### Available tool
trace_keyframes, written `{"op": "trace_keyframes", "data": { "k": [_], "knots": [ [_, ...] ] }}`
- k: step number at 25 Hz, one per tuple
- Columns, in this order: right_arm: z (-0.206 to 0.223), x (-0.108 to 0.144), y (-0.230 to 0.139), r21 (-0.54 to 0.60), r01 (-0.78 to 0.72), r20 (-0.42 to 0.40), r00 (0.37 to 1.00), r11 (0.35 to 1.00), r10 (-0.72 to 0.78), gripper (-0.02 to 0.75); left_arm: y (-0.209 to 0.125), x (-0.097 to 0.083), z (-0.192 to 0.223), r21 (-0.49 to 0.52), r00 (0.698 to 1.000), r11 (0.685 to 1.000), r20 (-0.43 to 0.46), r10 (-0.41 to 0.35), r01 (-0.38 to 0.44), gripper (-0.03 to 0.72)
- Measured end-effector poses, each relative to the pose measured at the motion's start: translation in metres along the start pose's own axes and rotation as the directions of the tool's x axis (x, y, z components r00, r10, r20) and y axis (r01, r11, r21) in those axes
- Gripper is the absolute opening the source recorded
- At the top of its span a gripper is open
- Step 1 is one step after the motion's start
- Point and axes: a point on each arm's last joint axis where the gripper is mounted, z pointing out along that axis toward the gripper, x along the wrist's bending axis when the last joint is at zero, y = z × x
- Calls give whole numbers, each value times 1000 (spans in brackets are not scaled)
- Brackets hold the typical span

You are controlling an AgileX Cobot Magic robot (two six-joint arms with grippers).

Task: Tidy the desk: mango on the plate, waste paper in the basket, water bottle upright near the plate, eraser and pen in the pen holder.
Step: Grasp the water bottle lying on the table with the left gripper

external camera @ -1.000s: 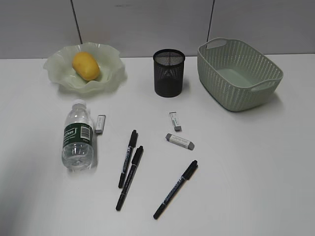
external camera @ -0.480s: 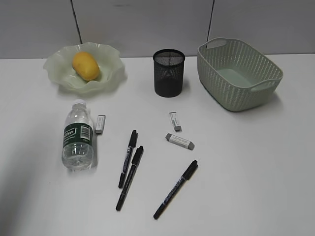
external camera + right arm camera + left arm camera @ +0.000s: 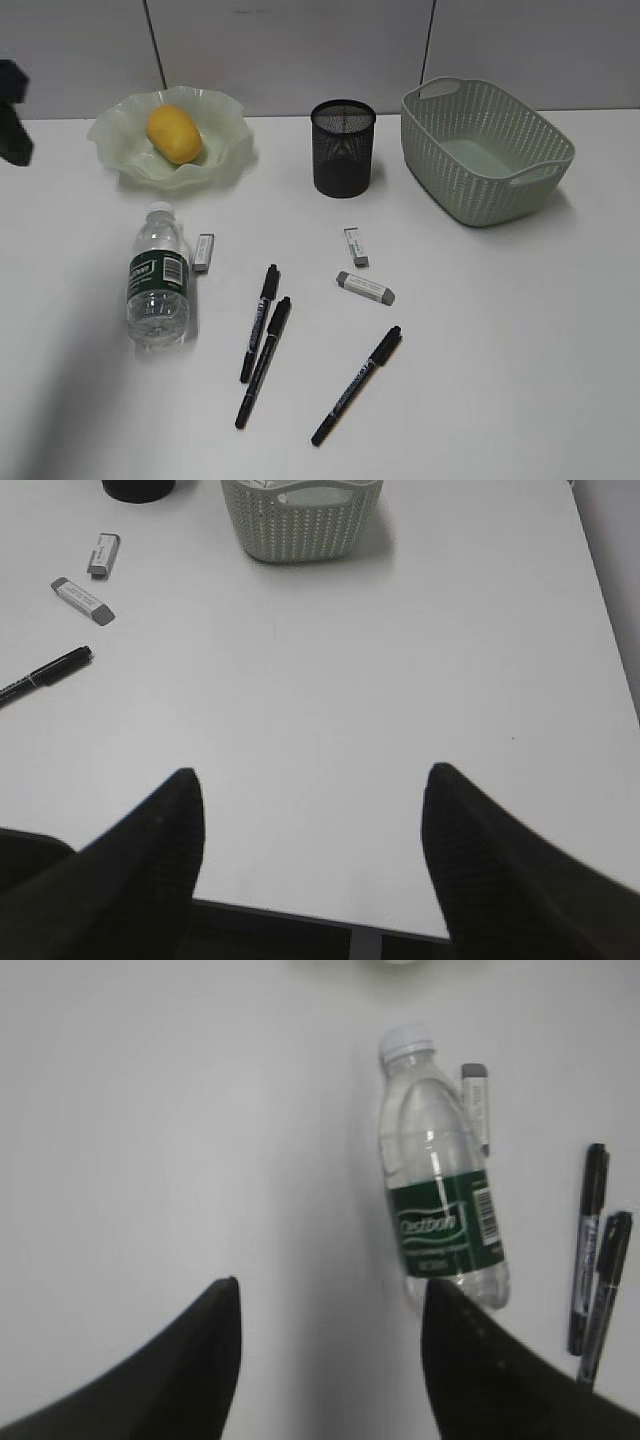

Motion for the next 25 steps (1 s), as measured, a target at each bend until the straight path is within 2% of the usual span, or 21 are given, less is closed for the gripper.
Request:
{"op": "trace_keyframes", "data": {
  "k": [3,5,8,10,12,16,21,25],
  "knots": [
    [0,0,0,-1,0,0,1000,1000,0,540,7,-30,16,14,1000,1000,-1,-13,13,441],
    [0,0,0,-1,0,0,1000,1000,0,540,14,-51,30,48,1000,999,-3,10,-10,464],
    [0,0,0,-1,0,0,1000,1000,0,540,20,-75,53,118,998,992,-20,55,-52,560],
    [0,0,0,-2,0,0,1000,1000,0,540,24,-84,66,147,999,989,-43,21,-14,638],
    [0,0,0,-3,0,0,1000,1000,0,540,25,-87,82,165,996,985,-80,-33,45,670],
    [0,0,0,-3,0,0,1000,1000,0,538,24,-89,110,187,985,973,-133,-114,138,680],
    [0,0,0,-3,0,0,1000,1000,0,537,23,-93,143,195,976,962,-144,-164,191,677],
    [0,0,0,-3,0,0,1000,1000,0,534,19,-93,162,222,973,955,-165,-161,196,668]
  ]
}}
